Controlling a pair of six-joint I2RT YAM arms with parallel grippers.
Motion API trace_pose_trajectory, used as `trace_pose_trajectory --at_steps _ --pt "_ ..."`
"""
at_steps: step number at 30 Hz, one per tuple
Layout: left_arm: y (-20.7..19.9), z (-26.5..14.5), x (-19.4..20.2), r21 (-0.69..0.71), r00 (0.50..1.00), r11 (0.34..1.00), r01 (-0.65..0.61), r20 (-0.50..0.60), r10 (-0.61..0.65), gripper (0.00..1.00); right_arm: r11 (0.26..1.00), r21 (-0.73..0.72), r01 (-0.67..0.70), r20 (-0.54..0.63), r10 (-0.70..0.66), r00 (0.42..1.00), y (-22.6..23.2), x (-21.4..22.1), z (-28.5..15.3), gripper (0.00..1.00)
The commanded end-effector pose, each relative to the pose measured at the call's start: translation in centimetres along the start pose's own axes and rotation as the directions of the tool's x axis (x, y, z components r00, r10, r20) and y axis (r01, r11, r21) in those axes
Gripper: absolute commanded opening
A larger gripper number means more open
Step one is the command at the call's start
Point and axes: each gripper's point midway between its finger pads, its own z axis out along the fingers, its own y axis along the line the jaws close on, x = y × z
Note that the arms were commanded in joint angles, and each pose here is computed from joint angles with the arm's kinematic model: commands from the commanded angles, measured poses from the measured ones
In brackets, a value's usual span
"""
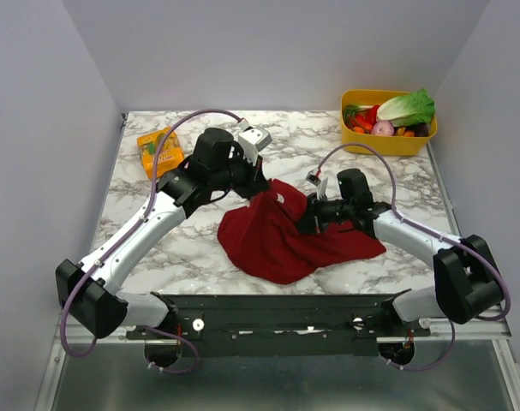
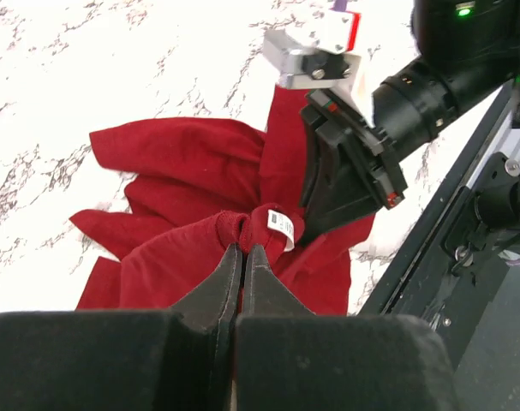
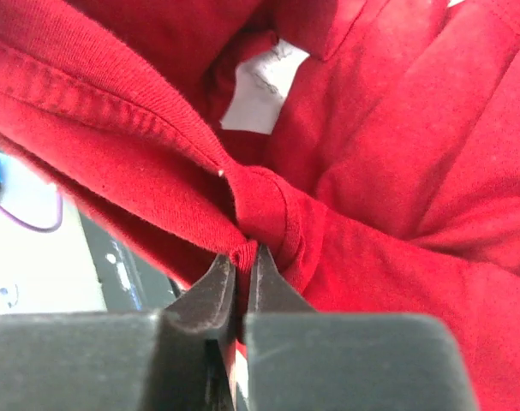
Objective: Pin the brooch onto the clothing
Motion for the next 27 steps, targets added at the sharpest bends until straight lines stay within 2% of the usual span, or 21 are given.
trace_pose_trajectory --at_steps 1,5,7,9,10,11,13,14,17,21,27 --pt "0.7 -1.3 -2.2 -0.072 0.998 0.997 0.007 0.067 -0.002 0.00 0.999 0.023 0.043 0.072 -0.044 0.996 1.4 -2.3 -1.5 0.01" --pt "1.7 -4.8 -5.3 -0.209 0.986 0.978 0.003 0.163 0.032 0.00 0.962 0.220 0.164 0.272 -0.222 0.936 4.2 -9.9 -7.1 0.01" --pt "1.6 -7.4 -7.3 -0.264 0.969 0.964 0.012 0.239 0.053 0.00 0.918 0.341 0.201 0.394 -0.333 0.856 7.2 -14.8 -11.9 0.01" --pt "1.4 -10.7 -10.3 -0.324 0.940 0.945 0.037 0.333 0.077 0.00 0.889 0.413 0.198 0.457 -0.391 0.799 9.1 -17.2 -15.2 0.01" --pt "0.6 -12.5 -11.7 -0.321 0.918 0.946 0.045 0.387 0.087 0.00 0.874 0.431 0.224 0.522 -0.444 0.728 12.2 -19.4 -18.2 0.01" --pt "0.0 -14.7 -13.8 -0.330 0.886 0.942 0.056 0.451 0.106 0.00 0.868 0.438 0.232 0.545 -0.462 0.699 13.4 -20.1 -19.5 0.01" --pt "-1.4 -17.7 -15.8 -0.321 0.840 0.945 0.063 0.529 0.124 0.00 0.865 0.422 0.271 0.586 -0.488 0.647 16.4 -21.0 -21.6 0.01" --pt "-2.3 -19.8 -17.5 -0.312 0.800 0.948 0.066 0.584 0.136 0.00 0.859 0.414 0.300 0.620 -0.507 0.599 18.7 -21.5 -23.4 0.01" --pt "-4.3 -23.7 -19.3 -0.293 0.742 0.955 0.056 0.652 0.156 0.00 0.848 0.356 0.393 0.652 -0.526 0.546 23.0 -21.1 -25.3 0.01" --pt "-6.2 -26.9 -19.8 -0.265 0.704 0.964 0.030 0.690 0.168 0.00 0.811 0.288 0.509 0.657 -0.554 0.511 26.9 -19.2 -26.9 0.01" --pt "-9.6 -32.0 -19.8 -0.188 0.616 0.982 -0.013 0.772 0.156 0.00 0.766 0.237 0.598 0.667 -0.575 0.473 30.7 -17.2 -29.0 0.01"
